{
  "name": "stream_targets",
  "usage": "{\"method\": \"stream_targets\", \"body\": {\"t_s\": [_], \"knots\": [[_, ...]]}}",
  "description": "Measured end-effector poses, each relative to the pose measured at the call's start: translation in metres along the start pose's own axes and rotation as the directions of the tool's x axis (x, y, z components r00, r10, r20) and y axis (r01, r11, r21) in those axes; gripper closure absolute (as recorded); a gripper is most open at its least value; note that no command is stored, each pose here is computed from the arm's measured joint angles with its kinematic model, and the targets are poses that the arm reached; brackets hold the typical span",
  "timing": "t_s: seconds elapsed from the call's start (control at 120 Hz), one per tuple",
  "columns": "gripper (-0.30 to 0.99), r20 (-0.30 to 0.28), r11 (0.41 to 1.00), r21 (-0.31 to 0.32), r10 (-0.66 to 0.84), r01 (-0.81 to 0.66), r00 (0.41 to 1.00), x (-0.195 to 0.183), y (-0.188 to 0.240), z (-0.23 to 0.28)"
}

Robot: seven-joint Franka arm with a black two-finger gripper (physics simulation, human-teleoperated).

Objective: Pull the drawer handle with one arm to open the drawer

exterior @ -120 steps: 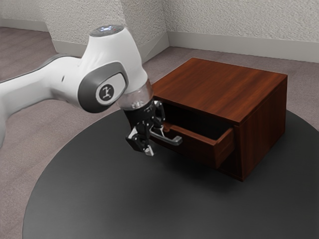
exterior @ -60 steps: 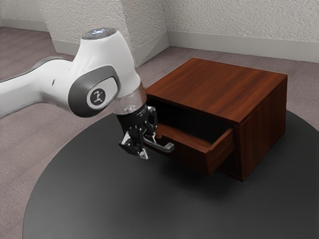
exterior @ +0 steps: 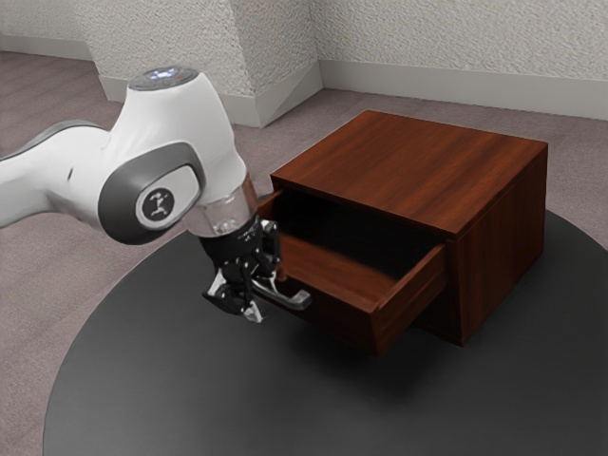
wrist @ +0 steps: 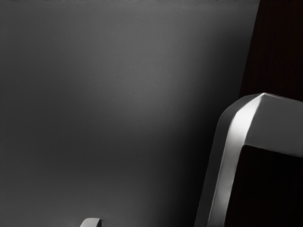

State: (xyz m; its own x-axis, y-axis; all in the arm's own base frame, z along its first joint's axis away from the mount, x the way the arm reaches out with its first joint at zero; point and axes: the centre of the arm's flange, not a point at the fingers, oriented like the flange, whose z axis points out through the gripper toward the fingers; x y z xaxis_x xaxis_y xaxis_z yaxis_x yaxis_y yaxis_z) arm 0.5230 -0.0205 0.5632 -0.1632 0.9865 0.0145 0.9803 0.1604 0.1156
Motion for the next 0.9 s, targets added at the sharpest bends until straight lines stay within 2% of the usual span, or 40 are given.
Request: {"method": "stream_targets", "body": {"t_s": [0.633,0.9], "knots": [[0.47,-0.021,1.000,-0.005,-0.014,0.014,1.000,0.009,-0.049,-0.010],[0.46,-0.022,1.000,-0.002,-0.017,0.017,1.000,0.009,-0.051,-0.010]]}}
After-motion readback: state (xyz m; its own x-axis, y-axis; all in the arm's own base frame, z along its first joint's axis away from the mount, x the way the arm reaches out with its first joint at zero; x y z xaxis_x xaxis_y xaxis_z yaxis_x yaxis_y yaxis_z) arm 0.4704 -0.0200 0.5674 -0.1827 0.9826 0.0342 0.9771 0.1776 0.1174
